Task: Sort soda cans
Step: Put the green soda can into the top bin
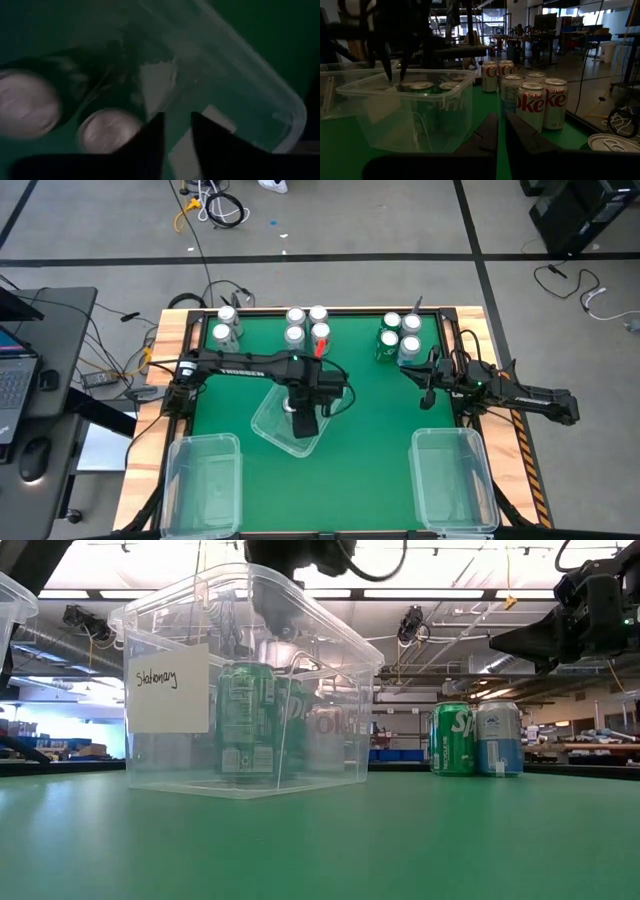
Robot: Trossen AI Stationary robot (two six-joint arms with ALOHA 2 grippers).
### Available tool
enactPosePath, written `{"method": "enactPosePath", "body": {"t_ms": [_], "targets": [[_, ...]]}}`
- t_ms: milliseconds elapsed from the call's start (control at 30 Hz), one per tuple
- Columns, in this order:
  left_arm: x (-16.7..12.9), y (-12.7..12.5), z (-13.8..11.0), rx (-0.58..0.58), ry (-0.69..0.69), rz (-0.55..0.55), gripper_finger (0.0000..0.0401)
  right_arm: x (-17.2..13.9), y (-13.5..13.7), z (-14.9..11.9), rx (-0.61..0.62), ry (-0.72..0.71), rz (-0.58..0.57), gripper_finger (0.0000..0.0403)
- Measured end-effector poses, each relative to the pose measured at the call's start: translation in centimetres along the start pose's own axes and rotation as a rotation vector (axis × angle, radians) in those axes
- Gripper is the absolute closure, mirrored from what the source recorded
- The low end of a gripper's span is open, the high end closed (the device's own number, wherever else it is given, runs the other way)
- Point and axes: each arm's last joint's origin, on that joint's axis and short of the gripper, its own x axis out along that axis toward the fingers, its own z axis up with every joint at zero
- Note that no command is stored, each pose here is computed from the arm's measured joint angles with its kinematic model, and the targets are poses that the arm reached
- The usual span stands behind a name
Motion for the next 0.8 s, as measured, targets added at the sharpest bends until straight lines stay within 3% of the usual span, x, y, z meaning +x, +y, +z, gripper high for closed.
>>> {"method": "enactPosePath", "body": {"t_ms": [100,400,600,800], "targets": [[1.4,0.2,0.1,-0.001,0.006,0.004,0.0389,0.0,0.0,0.0,0.000,0.000,0.000,0.0380],[4.1,1.1,-0.6,-0.037,0.073,0.111,0.0398,0.0,0.0,0.0,0.000,0.000,0.000,0.0380],[4.6,1.5,-1.0,-0.039,0.104,0.199,0.0400,0.0,0.0,0.0,0.000,0.000,0.000,0.0380],[4.6,1.5,-1.0,-0.031,0.101,0.217,0.0400,0.0,0.0,0.0,0.000,0.000,0.000,0.0380]]}}
